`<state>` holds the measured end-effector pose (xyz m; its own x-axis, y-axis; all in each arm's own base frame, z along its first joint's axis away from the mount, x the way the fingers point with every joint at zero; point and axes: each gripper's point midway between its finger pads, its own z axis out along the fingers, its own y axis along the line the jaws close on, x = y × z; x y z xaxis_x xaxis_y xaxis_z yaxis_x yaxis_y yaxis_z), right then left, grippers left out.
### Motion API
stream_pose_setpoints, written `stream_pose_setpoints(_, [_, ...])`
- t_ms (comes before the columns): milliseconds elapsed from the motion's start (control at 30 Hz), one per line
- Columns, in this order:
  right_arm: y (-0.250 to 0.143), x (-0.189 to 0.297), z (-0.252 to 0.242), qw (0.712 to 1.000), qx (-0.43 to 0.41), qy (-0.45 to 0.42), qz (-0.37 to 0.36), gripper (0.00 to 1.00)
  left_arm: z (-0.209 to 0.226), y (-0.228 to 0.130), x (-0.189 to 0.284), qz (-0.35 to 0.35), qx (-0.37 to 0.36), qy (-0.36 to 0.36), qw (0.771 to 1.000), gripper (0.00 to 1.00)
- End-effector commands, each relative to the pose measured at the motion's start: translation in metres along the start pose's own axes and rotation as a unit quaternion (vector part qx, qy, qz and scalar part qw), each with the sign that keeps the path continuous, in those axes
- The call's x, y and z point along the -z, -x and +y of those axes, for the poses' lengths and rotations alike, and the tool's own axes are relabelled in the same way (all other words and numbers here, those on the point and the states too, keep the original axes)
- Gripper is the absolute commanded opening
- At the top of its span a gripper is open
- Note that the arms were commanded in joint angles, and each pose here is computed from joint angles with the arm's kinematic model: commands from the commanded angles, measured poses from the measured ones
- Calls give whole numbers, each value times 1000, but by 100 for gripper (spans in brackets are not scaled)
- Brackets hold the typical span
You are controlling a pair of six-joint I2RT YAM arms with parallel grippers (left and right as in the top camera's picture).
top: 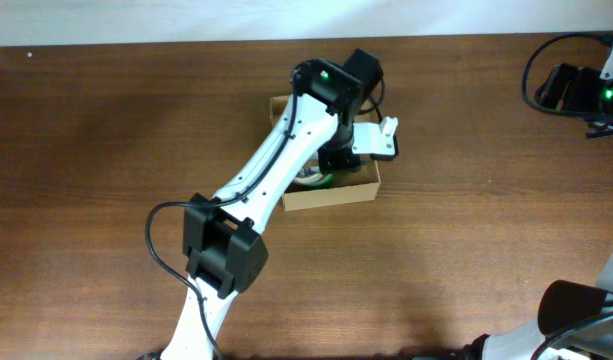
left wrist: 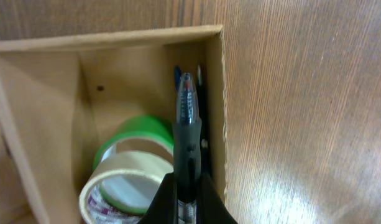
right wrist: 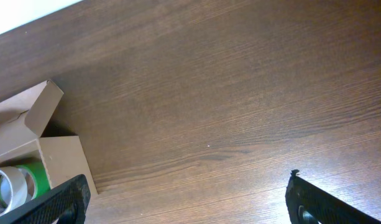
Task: Pack container
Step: 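Lower the dark grey pen into the box beside the tapes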
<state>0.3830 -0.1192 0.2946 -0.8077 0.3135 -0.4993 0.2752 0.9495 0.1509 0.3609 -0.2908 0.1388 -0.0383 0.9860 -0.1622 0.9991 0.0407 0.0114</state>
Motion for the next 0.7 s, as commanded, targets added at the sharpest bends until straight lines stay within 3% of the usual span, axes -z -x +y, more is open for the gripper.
stream_pose_setpoints(0, [1,-1,0,1000,-2,4,0,99,-5,1,-15,4,12,-12,1000,2])
stream_pose_setpoints(667, [1,-1,0,1000,-2,4,0,99,0,4,-36,-4,54,-8,999,2])
